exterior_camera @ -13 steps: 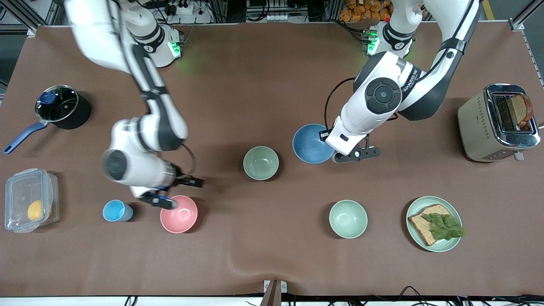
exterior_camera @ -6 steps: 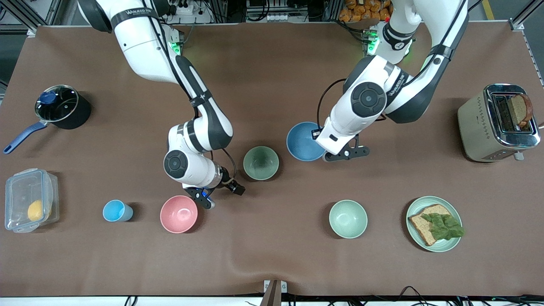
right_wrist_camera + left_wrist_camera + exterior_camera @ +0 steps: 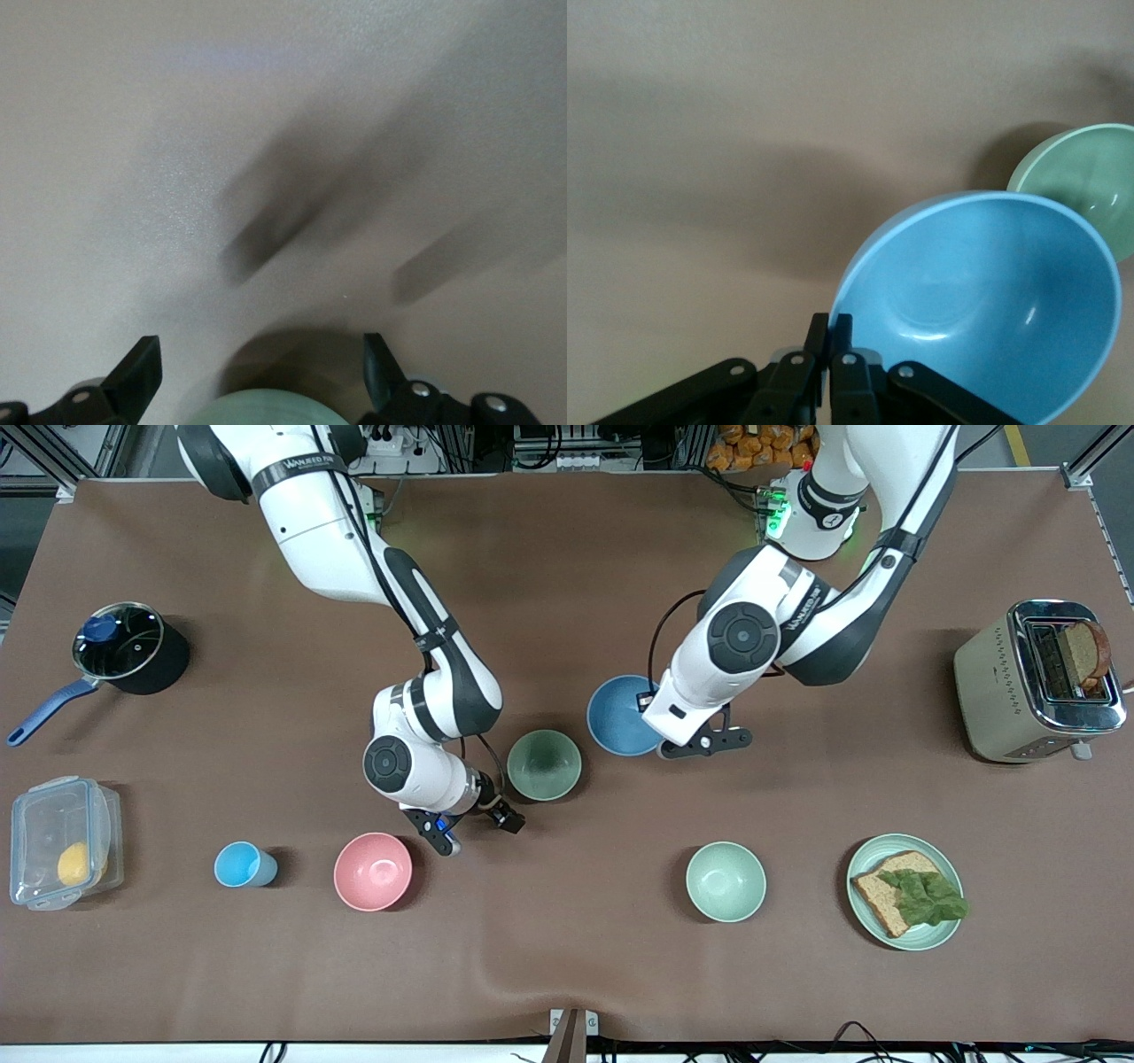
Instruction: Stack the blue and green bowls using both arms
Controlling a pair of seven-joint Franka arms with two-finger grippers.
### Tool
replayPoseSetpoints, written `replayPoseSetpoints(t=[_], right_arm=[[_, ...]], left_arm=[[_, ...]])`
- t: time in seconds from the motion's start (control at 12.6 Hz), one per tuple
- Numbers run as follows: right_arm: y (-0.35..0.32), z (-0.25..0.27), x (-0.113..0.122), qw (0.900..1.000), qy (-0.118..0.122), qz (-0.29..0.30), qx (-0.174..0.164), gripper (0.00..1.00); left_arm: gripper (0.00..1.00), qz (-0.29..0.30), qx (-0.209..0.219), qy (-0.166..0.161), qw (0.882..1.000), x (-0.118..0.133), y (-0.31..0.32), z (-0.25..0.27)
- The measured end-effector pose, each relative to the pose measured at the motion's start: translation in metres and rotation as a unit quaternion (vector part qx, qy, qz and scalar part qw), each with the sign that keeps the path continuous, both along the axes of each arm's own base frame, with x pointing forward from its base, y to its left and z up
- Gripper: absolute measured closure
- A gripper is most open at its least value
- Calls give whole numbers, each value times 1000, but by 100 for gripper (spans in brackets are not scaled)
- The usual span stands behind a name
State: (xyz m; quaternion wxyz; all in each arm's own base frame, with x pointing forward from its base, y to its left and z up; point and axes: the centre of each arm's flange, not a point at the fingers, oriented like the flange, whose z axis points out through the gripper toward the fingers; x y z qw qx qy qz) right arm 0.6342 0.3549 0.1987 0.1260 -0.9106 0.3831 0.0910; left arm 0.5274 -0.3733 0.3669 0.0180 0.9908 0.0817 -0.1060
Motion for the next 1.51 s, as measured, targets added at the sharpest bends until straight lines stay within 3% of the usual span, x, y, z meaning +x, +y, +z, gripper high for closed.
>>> replayPoseSetpoints(t=[0.63,1.51], right_arm=[[14,-14,-10,1000,3,4,1,0],[13,-21,-11,1000,7,4,-2,0]], left_arm=[[96,60,2,19,998,-15,-66,-28],[96,104,-57,-8,993,-1,-100,-77]])
